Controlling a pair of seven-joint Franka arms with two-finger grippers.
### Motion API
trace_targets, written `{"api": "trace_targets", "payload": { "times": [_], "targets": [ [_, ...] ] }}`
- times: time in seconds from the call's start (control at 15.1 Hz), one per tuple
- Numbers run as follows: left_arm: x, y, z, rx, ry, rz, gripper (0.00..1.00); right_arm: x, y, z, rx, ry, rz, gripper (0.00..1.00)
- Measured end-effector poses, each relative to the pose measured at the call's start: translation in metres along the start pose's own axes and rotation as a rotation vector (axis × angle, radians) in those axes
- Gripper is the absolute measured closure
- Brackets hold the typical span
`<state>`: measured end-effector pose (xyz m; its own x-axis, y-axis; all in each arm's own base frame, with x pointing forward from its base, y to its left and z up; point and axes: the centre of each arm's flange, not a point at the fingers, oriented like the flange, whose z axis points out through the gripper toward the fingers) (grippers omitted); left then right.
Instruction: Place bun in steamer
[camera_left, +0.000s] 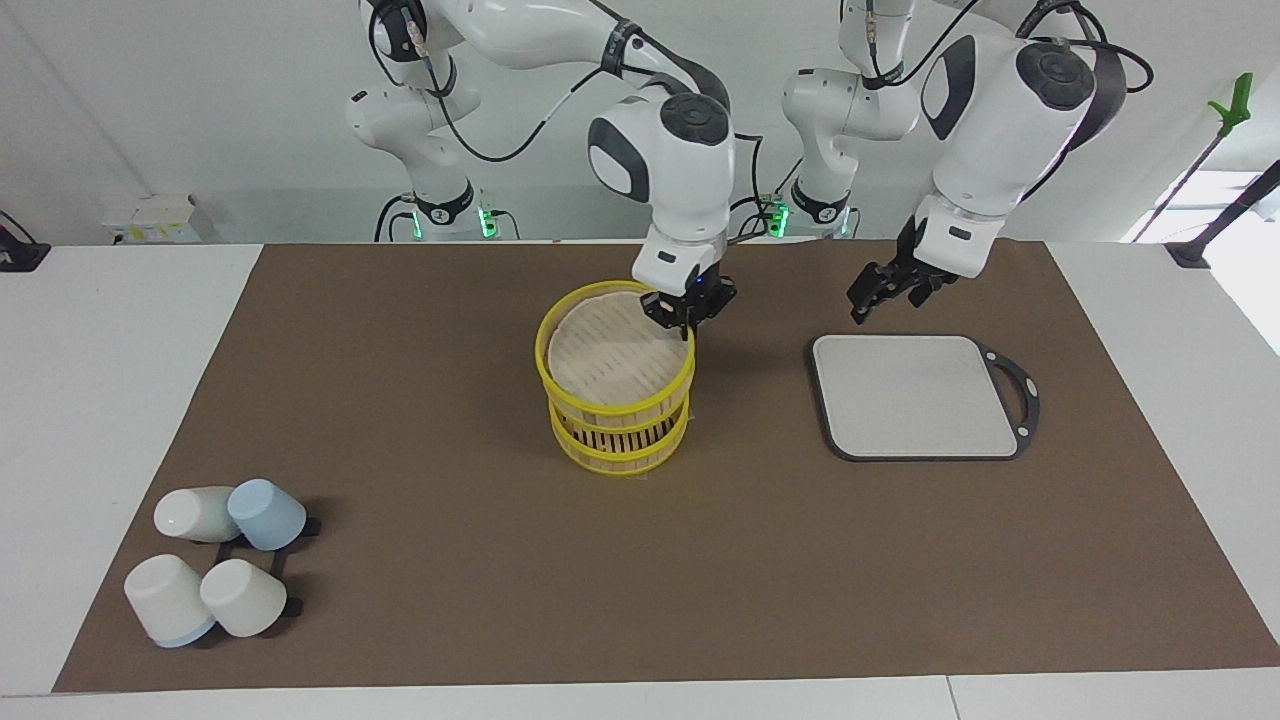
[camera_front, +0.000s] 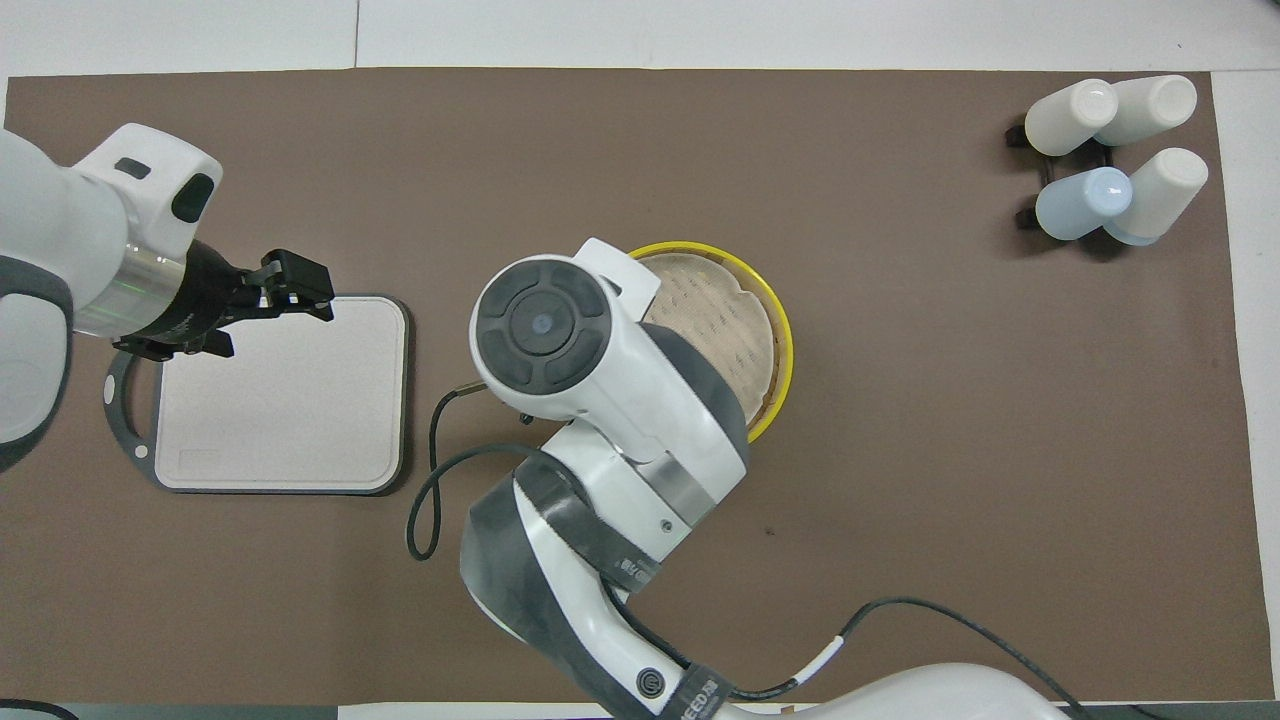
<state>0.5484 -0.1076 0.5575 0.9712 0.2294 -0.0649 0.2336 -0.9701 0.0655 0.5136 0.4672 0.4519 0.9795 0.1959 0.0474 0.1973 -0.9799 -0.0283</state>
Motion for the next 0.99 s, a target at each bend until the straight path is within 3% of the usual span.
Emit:
{"api": "trace_targets", "payload": {
  "times": [0.4, 0.73, 0.99],
  "targets": [
    [0.018, -0.096, -0.051, 0.007, 0.003, 0.124, 0.0, 0.01, 0.018, 0.04, -0.034, 0.003, 0.026, 0.91],
    [0.014, -0.099, -0.057, 0.09, -0.008, 0.217, 0.0, 0.004, 0.018, 0.053, -0.024, 0.014, 0.034, 0.91],
    [0.011, -0.098, -0.061, 0.104, -0.02, 0.257, 0.0, -0.003, 0.019, 0.063, -0.006, 0.039, 0.052, 0.91]
  ]
}}
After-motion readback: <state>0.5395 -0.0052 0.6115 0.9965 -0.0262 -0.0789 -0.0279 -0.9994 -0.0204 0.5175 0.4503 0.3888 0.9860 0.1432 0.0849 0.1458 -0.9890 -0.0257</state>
